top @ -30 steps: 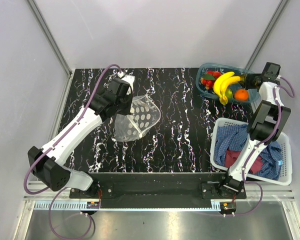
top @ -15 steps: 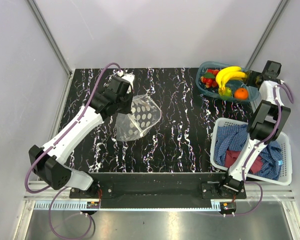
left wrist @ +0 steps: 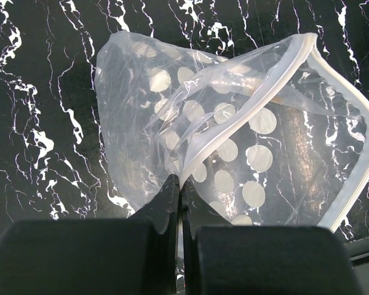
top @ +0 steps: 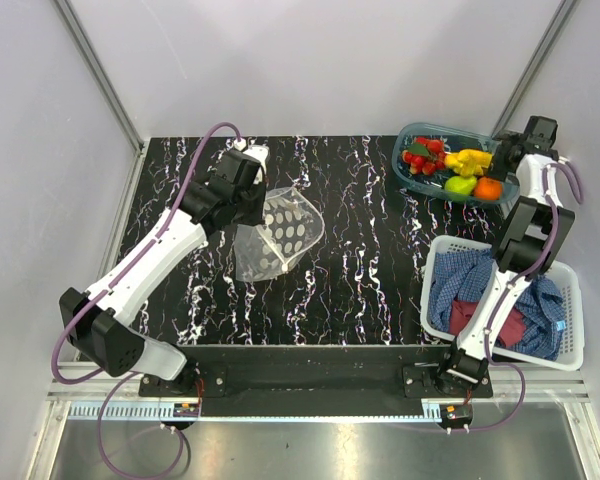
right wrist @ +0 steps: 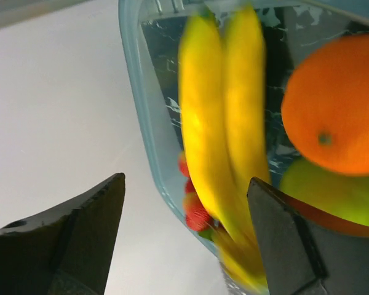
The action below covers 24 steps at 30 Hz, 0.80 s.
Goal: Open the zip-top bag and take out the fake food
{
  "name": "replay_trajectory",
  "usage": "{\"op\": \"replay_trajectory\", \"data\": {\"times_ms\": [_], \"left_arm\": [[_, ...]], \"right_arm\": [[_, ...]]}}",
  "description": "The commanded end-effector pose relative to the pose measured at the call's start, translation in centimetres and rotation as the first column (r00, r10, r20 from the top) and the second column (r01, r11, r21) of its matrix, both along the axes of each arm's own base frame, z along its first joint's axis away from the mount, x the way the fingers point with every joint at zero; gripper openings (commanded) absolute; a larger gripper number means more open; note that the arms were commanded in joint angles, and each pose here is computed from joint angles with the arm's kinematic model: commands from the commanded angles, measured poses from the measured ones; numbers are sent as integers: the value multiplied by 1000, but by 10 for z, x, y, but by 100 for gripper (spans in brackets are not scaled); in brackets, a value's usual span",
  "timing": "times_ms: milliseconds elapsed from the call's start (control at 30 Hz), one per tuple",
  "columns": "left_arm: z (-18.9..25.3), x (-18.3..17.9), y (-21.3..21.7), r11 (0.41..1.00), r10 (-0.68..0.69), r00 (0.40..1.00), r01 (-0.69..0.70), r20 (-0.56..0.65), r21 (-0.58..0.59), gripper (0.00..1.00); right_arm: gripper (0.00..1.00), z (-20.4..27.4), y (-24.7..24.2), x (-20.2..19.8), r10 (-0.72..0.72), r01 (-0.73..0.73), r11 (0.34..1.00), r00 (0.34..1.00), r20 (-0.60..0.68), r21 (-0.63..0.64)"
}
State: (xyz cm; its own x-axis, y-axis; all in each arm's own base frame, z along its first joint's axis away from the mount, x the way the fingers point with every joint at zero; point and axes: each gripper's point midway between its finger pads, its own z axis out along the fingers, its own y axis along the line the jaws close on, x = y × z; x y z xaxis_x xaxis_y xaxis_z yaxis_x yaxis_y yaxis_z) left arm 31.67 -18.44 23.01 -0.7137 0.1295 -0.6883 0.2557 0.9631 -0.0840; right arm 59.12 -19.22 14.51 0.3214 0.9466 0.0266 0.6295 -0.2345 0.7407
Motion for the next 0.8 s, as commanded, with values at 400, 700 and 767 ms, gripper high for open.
{"op": "replay_trajectory", "data": {"times_ms": [400, 700, 767], "left_arm": [[17, 42, -2, 992, 123, 990, -124, 64, 16, 0], [3, 78, -22, 987, 150, 988, -152, 37, 45, 65], [14, 74, -28, 990, 139, 990, -139, 38, -9, 88]], "right_arm": [[95, 88, 237, -112, 752, -786, 453, 590, -294, -419], [100, 72, 343, -227, 886, -921, 141, 281, -368, -364], [100, 76, 345, -248, 904, -927, 117, 248, -348, -356]]}}
